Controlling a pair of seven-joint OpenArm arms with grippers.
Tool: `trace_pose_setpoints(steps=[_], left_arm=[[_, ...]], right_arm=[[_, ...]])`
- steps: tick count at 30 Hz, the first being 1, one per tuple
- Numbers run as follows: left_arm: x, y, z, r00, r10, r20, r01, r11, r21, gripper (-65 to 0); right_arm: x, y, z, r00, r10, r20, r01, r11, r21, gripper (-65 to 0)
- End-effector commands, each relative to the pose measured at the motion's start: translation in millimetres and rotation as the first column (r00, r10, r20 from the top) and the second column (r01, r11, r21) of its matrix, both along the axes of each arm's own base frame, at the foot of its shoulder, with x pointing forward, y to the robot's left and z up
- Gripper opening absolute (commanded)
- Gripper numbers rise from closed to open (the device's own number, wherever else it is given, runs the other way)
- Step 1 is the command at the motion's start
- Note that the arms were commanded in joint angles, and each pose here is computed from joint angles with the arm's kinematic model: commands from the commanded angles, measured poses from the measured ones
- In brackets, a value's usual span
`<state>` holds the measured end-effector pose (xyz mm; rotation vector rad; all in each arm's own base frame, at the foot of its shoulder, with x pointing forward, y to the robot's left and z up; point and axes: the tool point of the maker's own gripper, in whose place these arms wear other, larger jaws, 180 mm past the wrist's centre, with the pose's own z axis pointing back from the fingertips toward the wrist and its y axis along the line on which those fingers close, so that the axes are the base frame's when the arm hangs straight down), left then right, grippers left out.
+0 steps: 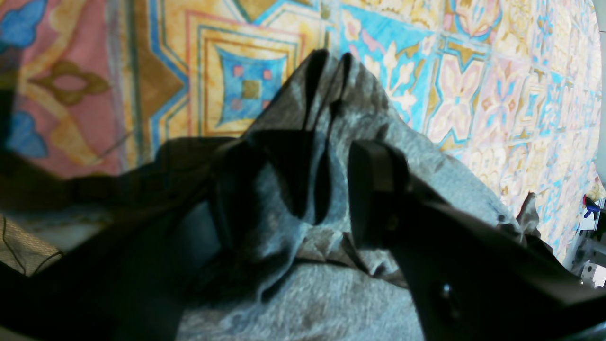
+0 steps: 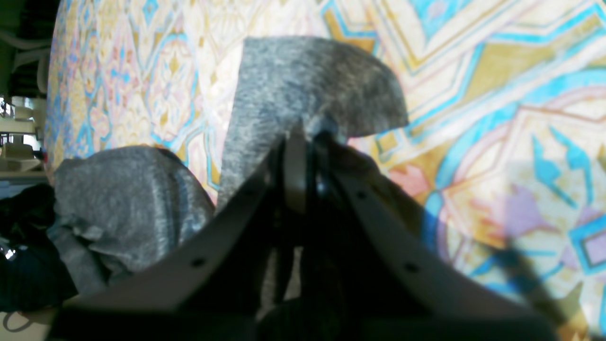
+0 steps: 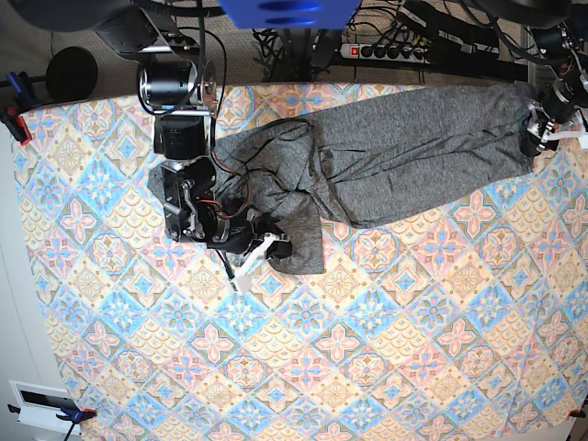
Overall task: Layout the t-shirt on the table in an organized manner, then fold the t-shirt properly
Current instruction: 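Press and smooth the folded sleeve flat with the right gripper, then grasp the shirt strip with the right gripper and drag it toward the left gripper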
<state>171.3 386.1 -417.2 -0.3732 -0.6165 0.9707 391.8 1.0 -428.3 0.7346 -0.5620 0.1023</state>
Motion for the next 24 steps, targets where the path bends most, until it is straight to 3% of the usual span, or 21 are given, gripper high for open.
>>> trace_pose_setpoints(steps=[1,6,11,19,24], left_arm=[[1,7,7,1.000,-0.006,0.004,0.006,1.000,0.023,-32.6],[2,8,8,1.000,-0.006,0.005,0.006,1.000,0.024,-32.6],[1,10,7,1.000,-0.011,-0.010,0.012,0.999,0.042,-32.7],[2,15,2,0.998,-0.023,-0.052,0.028,0.995,0.094,-32.7],[3,14,2,0.998,-0.026,-0.052,0.031,0.995,0.093,-32.8]], right_arm=[[8,-2,11,0.999,0.019,0.027,-0.018,0.999,-0.030,-65.0],[34,-10,79,0.974,0.045,0.224,-0.027,0.996,-0.082,-65.0],[10,-17,115,0.938,0.083,0.337,-0.034,0.988,-0.149,-65.0],[-76,58,138,0.840,0.317,0.440,-0.253,0.947,-0.198,-65.0],[-115,90,135,0.806,0.403,0.434,-0.357,0.915,-0.187,-65.0]])
